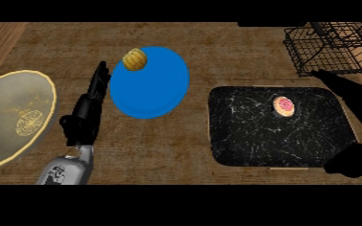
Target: Pick the cupcake from the tray and place it in the tiered basket
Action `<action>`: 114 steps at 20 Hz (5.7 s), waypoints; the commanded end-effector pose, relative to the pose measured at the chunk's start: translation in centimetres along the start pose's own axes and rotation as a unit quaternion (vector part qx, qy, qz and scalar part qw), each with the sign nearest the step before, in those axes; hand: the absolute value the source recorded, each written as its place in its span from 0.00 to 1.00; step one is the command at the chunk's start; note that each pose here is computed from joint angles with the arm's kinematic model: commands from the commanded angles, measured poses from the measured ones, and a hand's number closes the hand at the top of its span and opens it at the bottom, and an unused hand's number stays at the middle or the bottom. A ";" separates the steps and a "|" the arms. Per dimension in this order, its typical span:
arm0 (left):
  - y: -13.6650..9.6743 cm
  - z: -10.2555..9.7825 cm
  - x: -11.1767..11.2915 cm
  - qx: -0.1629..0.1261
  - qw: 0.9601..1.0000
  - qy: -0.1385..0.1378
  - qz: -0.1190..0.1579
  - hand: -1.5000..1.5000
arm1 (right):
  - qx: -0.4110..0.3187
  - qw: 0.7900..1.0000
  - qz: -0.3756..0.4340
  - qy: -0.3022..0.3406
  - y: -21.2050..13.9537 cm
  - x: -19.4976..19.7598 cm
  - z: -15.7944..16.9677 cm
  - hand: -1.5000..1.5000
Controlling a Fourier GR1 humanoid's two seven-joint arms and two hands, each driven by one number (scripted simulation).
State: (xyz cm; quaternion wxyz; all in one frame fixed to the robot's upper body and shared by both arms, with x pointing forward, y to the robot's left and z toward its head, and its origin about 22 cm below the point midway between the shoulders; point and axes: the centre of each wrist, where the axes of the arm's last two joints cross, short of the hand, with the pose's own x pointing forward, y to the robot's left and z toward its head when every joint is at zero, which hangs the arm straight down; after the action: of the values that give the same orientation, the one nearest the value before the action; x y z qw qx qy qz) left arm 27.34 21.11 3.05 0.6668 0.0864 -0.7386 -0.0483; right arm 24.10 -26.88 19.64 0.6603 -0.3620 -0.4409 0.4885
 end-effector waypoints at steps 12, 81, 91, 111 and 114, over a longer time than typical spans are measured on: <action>-1.3 0.9 0.0 -0.011 1.000 0.003 0.007 0.50 | 0.000 0.998 -0.001 0.062 2.3 -1.7 -2.7 0.00; -0.8 -0.6 -0.6 0.008 1.000 0.014 0.003 0.50 | -0.035 0.994 0.102 0.027 12.8 -6.3 -12.9 1.00; -0.7 -1.8 0.9 0.006 1.000 0.002 0.005 0.50 | -0.060 0.978 0.194 0.051 6.7 -6.0 -11.4 1.00; 0.1 -0.3 0.4 -0.009 1.000 0.006 0.014 0.50 | -0.233 0.968 0.058 0.072 -15.5 -3.4 -0.2 1.00; -0.5 0.5 0.1 -0.009 1.000 0.001 0.003 0.50 | -0.228 0.972 -0.030 0.038 -16.1 -4.3 -1.5 1.00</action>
State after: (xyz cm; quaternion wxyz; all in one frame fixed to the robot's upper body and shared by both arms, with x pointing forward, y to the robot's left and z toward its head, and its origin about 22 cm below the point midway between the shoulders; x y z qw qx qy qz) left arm 26.80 20.65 3.16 0.6684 0.0802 -0.7379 -0.0490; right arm 29.63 -35.38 30.74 0.5673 -0.5490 -0.4891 0.3709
